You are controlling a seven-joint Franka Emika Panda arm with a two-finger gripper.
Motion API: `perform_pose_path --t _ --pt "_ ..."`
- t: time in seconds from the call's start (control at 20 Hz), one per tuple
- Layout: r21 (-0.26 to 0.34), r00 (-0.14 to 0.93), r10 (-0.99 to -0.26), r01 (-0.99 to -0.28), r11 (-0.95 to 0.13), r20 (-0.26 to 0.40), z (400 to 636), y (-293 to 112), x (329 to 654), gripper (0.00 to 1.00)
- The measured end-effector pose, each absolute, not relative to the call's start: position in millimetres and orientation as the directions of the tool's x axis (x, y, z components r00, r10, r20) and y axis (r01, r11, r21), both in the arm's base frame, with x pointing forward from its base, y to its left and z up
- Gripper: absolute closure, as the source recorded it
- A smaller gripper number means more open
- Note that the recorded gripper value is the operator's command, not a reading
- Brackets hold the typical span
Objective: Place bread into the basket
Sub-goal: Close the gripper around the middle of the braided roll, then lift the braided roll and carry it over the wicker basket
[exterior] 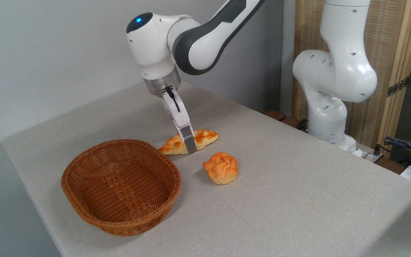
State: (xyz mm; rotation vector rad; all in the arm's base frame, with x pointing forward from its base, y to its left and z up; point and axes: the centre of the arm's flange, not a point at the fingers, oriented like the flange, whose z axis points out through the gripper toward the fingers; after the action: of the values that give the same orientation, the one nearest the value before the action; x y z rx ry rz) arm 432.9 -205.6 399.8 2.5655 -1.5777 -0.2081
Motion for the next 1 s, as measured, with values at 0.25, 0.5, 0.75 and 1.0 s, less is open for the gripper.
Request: perform_pose_path --t 0.25,0.5,0.75,1.0 --pt "0.178 0.448 -0.892 -0.875 -0.45 -0.052 399.1 -205.5 433.2 0.87" --pt "0.179 0.448 -0.893 -0.875 -0.449 -0.052 398.6 -205.5 433.2 0.88" --pt "0.181 0.448 -0.893 -0.875 -0.449 -0.053 398.3 -205.6 433.1 0.89" --pt "0.213 0.437 -0.895 -0.87 -0.445 -0.085 403.2 -205.9 429.1 0.88"
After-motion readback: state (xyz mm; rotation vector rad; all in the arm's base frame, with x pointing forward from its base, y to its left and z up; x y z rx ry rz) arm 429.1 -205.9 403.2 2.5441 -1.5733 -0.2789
